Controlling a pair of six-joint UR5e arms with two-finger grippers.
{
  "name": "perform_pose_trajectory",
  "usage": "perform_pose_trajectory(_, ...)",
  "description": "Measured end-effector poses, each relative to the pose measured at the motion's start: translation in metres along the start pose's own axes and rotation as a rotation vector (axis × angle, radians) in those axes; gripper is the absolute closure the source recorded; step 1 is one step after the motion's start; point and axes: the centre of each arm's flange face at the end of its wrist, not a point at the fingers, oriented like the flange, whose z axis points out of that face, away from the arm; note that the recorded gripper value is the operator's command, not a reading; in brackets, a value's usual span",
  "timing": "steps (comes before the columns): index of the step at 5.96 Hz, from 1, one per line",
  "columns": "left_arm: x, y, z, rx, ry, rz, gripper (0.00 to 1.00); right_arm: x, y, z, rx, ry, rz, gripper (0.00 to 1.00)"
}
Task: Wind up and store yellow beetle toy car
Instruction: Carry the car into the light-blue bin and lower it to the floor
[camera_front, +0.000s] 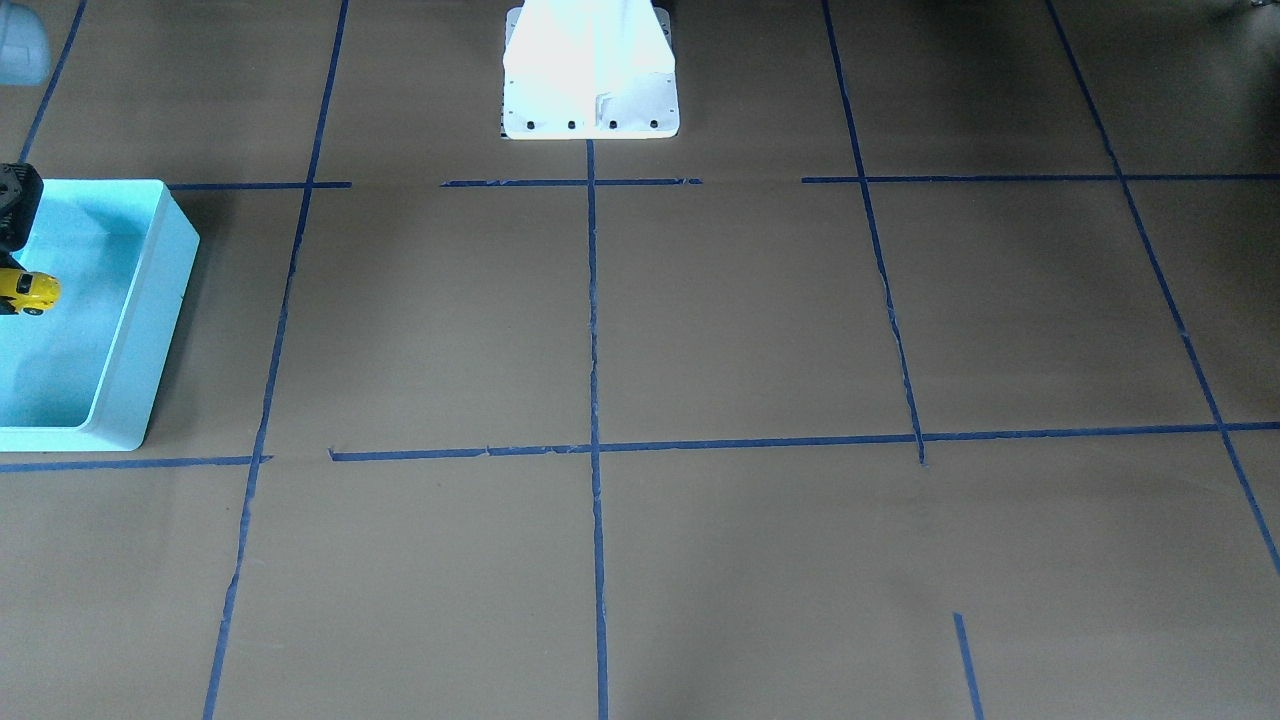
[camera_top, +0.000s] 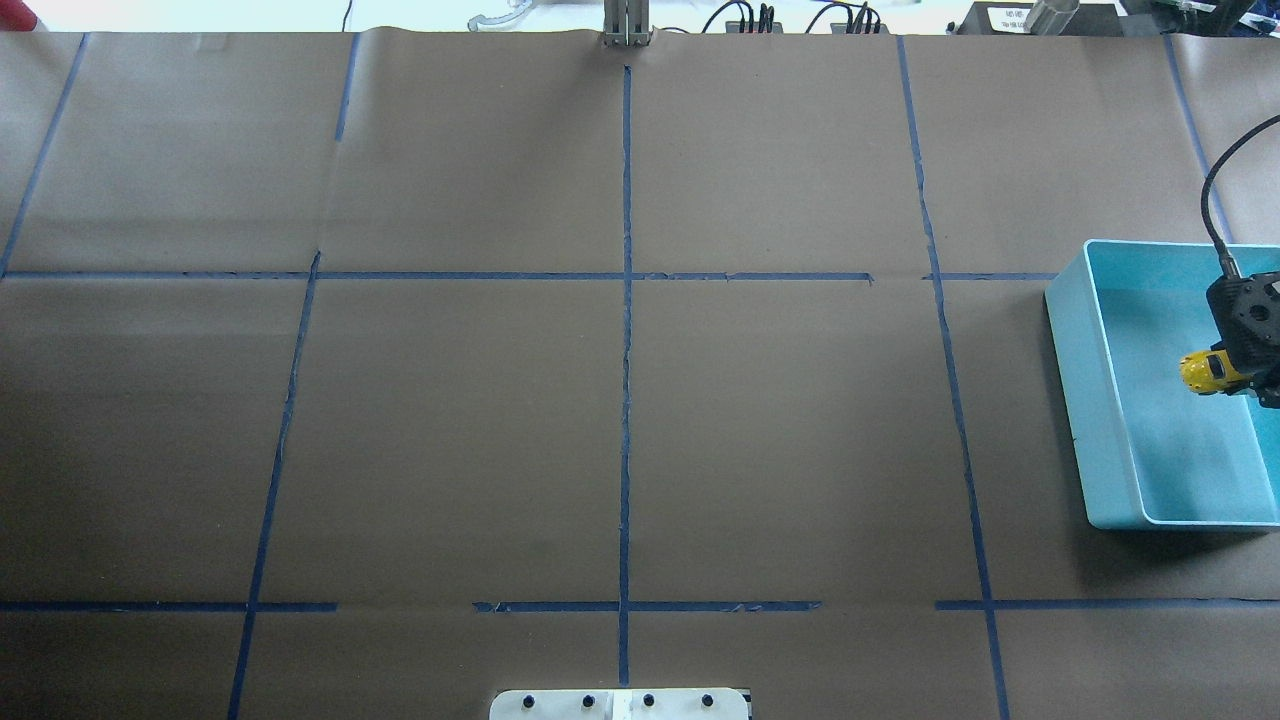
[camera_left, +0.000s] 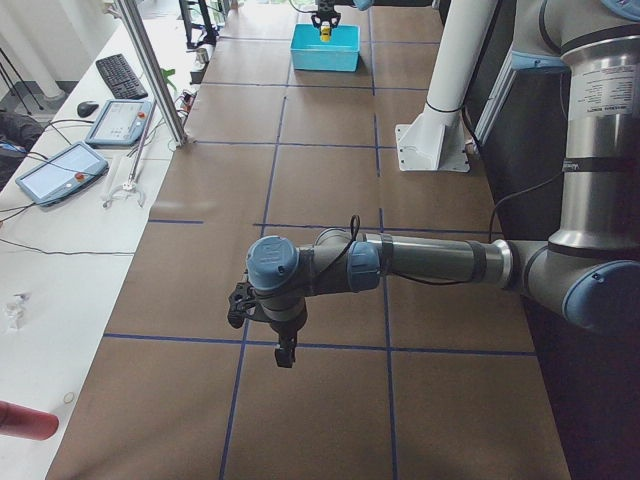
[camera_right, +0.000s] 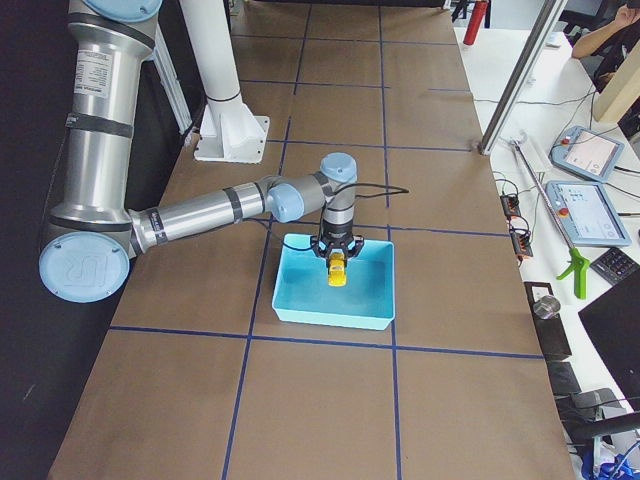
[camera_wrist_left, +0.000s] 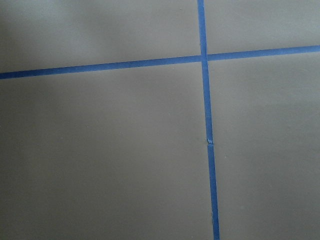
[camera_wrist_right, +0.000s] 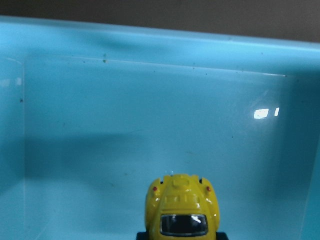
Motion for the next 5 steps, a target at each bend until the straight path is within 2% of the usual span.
perform_pose_trajectory(1,0.0,-0.001,0.0,0.001,-0.001,0.003,0.0,0.0,0.009,0.021,0.019,0.01,0.0,0.99)
perform_pose_trajectory(3,0.001,-0.002,-0.001,0.002,-0.002,0.006,0.0,-0.006,0.005,0.045,0.028,-0.008,0.023,0.97)
perform_pose_trajectory(4,0.002,-0.003,-0.001,0.002,-0.002,0.008,0.0,-0.009,0.003,0.053,0.024,-0.022,0.024,0.9)
perform_pose_trajectory(5,0.003,-0.004,-0.002,0.004,-0.002,0.011,0.0,-0.01,0.0,0.058,0.021,-0.032,0.019,0.79)
